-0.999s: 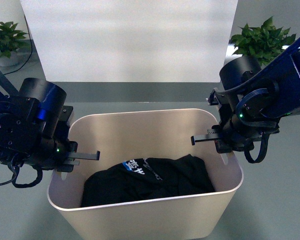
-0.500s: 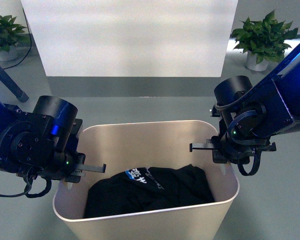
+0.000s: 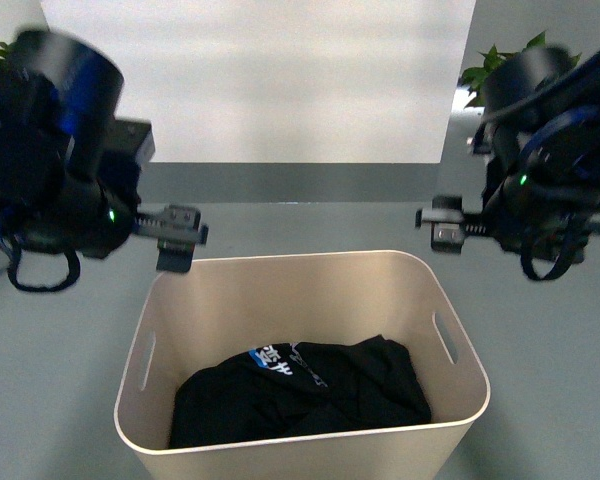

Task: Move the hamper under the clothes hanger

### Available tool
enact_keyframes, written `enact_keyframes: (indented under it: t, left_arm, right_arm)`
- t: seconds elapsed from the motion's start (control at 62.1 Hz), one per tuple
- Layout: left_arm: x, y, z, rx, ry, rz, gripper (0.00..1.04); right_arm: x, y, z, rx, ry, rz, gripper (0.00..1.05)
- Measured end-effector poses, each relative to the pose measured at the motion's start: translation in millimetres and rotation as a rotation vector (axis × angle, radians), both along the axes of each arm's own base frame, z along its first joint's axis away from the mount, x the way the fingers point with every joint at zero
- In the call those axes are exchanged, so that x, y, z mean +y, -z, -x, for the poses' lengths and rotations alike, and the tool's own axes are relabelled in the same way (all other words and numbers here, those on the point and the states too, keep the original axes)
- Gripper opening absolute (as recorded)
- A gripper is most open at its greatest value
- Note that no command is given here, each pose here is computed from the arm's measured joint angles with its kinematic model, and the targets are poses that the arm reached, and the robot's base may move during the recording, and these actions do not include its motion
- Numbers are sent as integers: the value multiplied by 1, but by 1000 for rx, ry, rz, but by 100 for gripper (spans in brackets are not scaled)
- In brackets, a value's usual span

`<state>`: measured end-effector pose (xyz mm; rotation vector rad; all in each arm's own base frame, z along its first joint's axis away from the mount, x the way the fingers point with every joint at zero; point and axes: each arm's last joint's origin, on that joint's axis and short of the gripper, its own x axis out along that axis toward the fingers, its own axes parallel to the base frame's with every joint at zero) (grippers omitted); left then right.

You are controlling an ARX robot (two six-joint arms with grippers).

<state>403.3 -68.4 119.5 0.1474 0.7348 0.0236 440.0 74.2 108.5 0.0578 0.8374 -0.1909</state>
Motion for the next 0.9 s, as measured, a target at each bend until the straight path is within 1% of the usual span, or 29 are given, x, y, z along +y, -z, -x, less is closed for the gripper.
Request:
enact_keyframes:
  t: [0.048,0.081,0.113,0.129,0.145,0.209,0.226,0.306,0.338,0.371,0.419,0.435,0.5,0.548,0.612,0.645,0.677,0.693,0.709,0.741,0.757,0.806,0.838,0.902]
  left_arm:
    - [-1,-21,1,-38,0,4,95]
    - [-1,-42,4,-76,2,3,100]
    - [-2,-63,7,-121,6,7,98]
    - [-2,-69,8,-132,7,8,98]
    - [-2,-79,10,-154,11,11,98]
    - [-3,-100,16,-209,20,17,98]
    - [-3,-110,19,-241,24,19,98]
    - [-3,-159,41,-461,25,8,98]
    - [-4,-174,55,-568,15,-15,98]
    - [-6,-184,72,-679,29,-13,98]
    - [-7,-188,87,-754,53,5,98]
    - [-8,-190,99,-803,75,25,98]
    - [-10,-190,123,-880,120,76,98]
    - [-13,-182,155,-950,187,138,98]
    - [-12,-171,182,-977,231,179,98]
    - [-12,-166,188,-974,242,186,98]
    - [-11,-163,196,-950,207,192,95]
    - [-10,-163,197,-934,190,192,93]
    - [-8,-161,199,-898,160,181,90]
    - [-6,-158,201,-860,129,170,86]
    - [-2,-153,203,-824,87,153,83]
    - [4,-144,206,-778,58,138,77]
    - [12,-132,210,-744,27,125,70]
    - [20,-116,219,-717,44,133,56]
  right_arm:
    - [-2,-22,2,-36,5,5,83]
    - [-3,-44,4,-75,5,15,90]
    - [-4,-66,7,-117,1,20,97]
    - [-4,-71,8,-128,1,20,98]
    - [-4,-82,10,-150,-2,23,99]
    - [-4,-102,14,-198,-7,43,97]
    - [-3,-112,16,-225,-8,52,96]
    - [2,-156,33,-408,6,148,97]
    - [4,-169,43,-508,24,173,97]
    - [7,-180,57,-619,32,167,97]
    - [9,-186,70,-704,35,152,97]
    - [11,-190,79,-758,40,148,97]
    - [16,-194,99,-857,55,147,97]
    - [24,-194,126,-962,53,132,97]
    - [28,-190,144,-1027,36,110,97]
    - [30,-190,148,-1042,22,104,97]
    - [30,-190,151,-1026,-38,85,93]
    - [30,-190,152,-1012,-66,81,91]
    - [28,-187,154,-977,-120,75,88]
    - [25,-183,157,-940,-162,71,85]
    - [22,-177,161,-904,-189,71,81]
    - [15,-167,167,-867,-212,71,76]
    - [6,-156,175,-841,-215,71,69]
    - [-11,-140,189,-824,-197,76,55]
